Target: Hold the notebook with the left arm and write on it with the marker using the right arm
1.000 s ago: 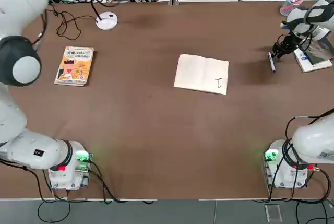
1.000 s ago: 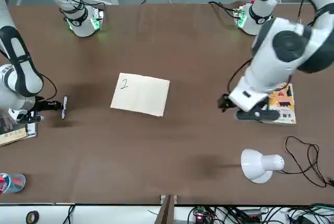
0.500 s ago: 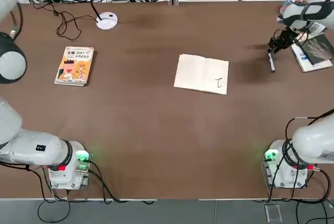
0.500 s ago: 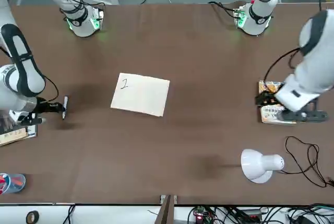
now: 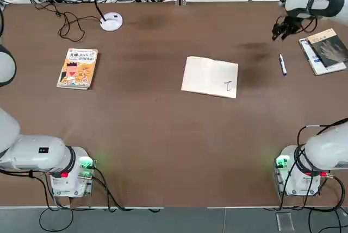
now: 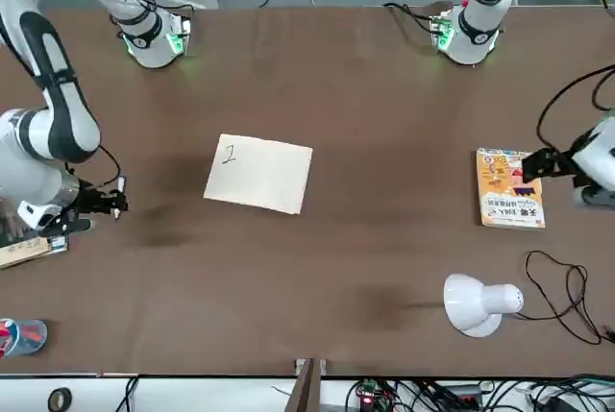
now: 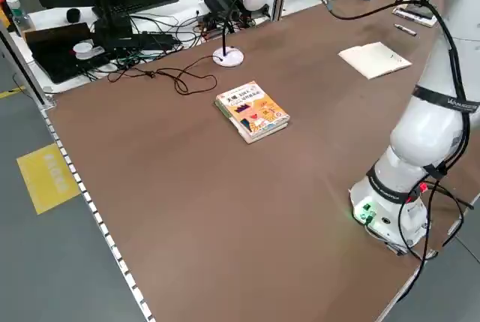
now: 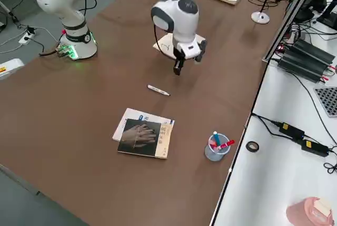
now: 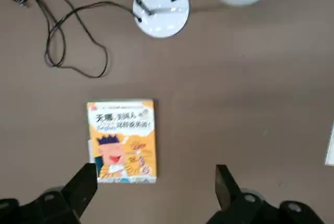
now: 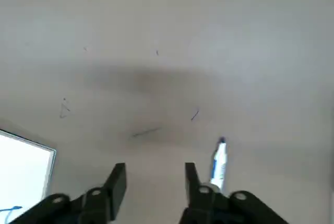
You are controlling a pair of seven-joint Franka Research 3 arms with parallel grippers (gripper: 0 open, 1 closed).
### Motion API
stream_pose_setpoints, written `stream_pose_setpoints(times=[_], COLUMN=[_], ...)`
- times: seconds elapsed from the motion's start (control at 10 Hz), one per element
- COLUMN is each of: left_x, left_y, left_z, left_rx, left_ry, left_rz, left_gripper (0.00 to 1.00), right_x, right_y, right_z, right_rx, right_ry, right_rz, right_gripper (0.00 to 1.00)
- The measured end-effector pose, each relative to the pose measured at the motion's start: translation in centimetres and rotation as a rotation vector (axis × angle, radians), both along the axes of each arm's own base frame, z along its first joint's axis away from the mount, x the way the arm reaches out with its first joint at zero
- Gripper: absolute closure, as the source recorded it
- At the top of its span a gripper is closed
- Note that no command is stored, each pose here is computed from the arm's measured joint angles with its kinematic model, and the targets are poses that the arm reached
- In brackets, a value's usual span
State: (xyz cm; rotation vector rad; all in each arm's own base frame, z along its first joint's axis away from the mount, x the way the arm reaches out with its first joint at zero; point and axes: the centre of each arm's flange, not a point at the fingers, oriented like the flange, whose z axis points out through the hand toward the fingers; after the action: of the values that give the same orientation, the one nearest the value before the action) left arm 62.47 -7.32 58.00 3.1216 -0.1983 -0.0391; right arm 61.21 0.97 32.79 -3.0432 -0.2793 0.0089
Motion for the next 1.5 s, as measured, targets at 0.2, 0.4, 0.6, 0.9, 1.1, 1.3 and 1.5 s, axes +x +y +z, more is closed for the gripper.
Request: stream_pose_setpoints(times=[0.2, 0.4, 0.6, 0.9, 1.1, 1.3, 1.5], left_x=[-0.9, -2.2, -3.5, -5.2, -6.3, -7.1, -7.4], left_y=[1.8, 3.2, 3.6, 3.4, 3.3, 3.1, 3.1], left_z=[0.8, 1.4, 2.3, 4.4, 5.5, 6.7, 7.2], left_rx=[0.005, 0.011, 0.016, 0.021, 0.023, 0.025, 0.025], left_ry=[0.031, 0.084, 0.12, 0.106, 0.087, 0.05, 0.036], left_rz=[-0.009, -0.005, -0.005, -0.014, -0.026, -0.032, -0.034], left_gripper=[0.0, 0.0, 0.0, 0.0, 0.0, 0.0, 0.0], right_x=[0.2, 0.4, 0.3, 0.0, 0.1, 0.2, -0.1], right_y=[0.3, -0.3, -1.0, -1.6, -1.6, -1.5, -1.2], right_z=[4.2, 8.9, 12.8, 16.7, 17.3, 17.8, 19.0], right_rx=[-0.045, -0.105, -0.156, -0.185, -0.188, -0.187, -0.184], right_ry=[-0.031, -0.046, -0.042, -0.031, -0.036, -0.048, -0.066], right_rz=[0.043, 0.076, 0.092, 0.053, -0.005, -0.074, -0.135], right_gripper=[0.22, 0.16, 0.01, 0.0, 0.0, 0.0, 0.0])
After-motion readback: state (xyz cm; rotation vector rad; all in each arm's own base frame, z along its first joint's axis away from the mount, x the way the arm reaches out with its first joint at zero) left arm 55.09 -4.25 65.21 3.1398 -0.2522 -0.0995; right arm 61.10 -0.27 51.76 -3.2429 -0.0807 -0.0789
